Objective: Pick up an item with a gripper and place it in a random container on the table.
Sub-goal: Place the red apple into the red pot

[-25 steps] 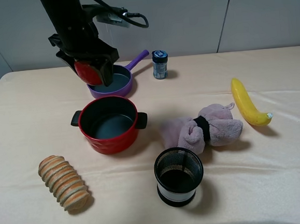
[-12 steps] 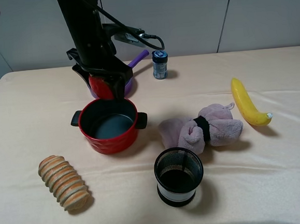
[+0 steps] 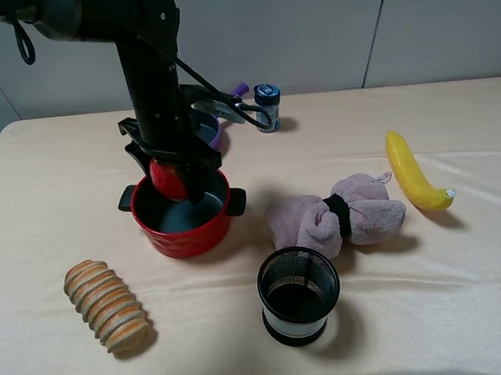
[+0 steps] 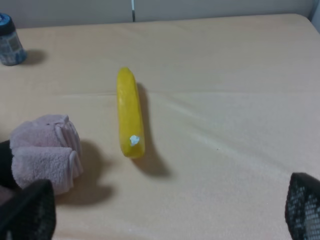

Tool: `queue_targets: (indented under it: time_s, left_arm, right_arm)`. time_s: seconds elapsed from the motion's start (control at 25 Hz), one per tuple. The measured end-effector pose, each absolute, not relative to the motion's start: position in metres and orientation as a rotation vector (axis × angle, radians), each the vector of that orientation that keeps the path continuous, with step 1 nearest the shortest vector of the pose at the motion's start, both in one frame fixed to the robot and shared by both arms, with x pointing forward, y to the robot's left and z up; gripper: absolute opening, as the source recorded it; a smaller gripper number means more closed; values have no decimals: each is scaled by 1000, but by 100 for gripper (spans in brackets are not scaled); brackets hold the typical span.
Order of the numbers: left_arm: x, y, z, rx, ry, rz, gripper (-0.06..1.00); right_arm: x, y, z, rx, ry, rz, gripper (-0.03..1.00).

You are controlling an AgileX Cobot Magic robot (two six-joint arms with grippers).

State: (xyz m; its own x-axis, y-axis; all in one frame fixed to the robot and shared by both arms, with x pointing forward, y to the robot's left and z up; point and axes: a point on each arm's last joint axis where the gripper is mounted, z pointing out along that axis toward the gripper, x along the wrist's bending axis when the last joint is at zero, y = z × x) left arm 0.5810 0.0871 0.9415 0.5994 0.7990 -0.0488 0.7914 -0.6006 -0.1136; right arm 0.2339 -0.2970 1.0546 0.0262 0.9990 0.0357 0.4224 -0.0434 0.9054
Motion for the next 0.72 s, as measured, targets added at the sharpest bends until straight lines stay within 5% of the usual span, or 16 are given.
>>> queue_targets:
  time_s: [0.72]
  left_arm:
    - [583, 86, 938, -2747, -1371, 133, 78]
  right_arm:
    - [234, -297, 1055, 1564, 1490, 987, 69]
